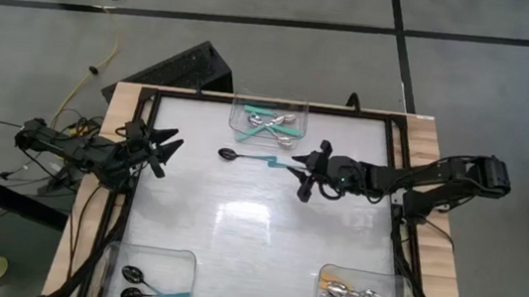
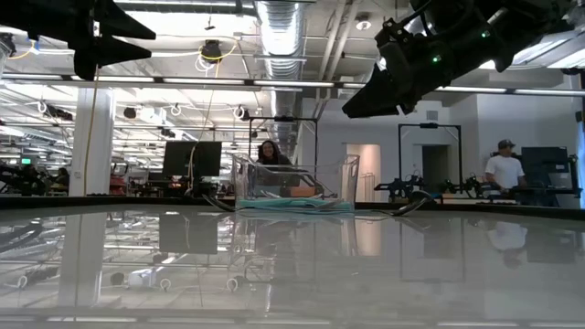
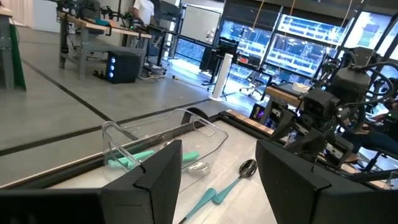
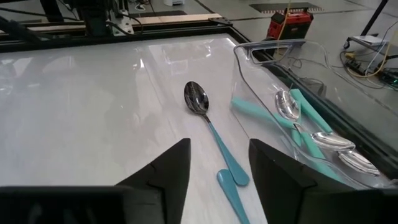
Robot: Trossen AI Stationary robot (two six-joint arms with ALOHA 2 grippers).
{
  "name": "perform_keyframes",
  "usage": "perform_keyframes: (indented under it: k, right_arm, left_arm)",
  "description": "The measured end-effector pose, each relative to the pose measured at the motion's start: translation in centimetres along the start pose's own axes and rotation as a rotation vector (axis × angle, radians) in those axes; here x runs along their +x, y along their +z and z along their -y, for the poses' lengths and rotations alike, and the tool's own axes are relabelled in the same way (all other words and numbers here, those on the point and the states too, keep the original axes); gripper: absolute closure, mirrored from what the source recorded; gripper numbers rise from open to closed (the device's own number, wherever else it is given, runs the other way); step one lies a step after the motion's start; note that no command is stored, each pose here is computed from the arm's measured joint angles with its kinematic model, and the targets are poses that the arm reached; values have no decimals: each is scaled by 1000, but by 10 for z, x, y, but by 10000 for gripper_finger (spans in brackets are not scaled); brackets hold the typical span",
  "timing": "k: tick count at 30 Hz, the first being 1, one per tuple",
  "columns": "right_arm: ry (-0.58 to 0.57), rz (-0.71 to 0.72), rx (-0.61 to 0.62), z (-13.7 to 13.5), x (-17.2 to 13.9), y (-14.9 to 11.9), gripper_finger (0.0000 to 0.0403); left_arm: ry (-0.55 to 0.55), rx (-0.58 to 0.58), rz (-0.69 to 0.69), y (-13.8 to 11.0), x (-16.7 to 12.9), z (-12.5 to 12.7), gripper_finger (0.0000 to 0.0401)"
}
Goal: Sort silverware by color (type)
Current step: Put the right black spoon into the bottom left transparent bin
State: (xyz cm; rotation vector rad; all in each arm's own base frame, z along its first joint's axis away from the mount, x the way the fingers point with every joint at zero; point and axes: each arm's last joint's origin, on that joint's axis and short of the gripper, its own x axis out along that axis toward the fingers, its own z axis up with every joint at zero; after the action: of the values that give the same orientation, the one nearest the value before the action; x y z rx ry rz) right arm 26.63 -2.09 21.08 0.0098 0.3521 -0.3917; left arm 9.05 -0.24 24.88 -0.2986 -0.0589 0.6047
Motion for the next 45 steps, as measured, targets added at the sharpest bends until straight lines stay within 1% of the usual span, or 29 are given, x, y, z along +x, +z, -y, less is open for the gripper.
perform_keyframes:
  k: [5,8,17,24,28,32,36,41,45]
  right_arm:
    - [-1,-17,-3,0,0,-2,182]
    - [-2,-33,-8,0,0,-3,174]
    - [-12,-82,-23,2,0,-8,173]
    - [-25,-70,20,6,1,-7,173]
    - [-32,-74,22,7,2,-7,173]
    - [-42,-120,12,10,2,-11,173]
    - [-72,-154,36,16,3,-15,173]
    - [-81,-132,39,18,4,-12,173]
    - [-92,-151,37,21,8,-16,173]
  left_arm:
    - [0,1,-1,0,0,0,211]
    - [4,13,-12,-2,0,-1,211]
    - [-1,6,-16,-2,0,0,211]
    - [-2,-5,-17,-2,0,0,211]
    - [-2,-7,-17,-2,0,0,211]
    - [-1,-1,-21,-3,0,-1,211]
    - [1,-3,-36,-4,0,-1,211]
    - [8,-14,-46,-6,0,-2,211]
    - [12,7,-57,-7,0,-3,211]
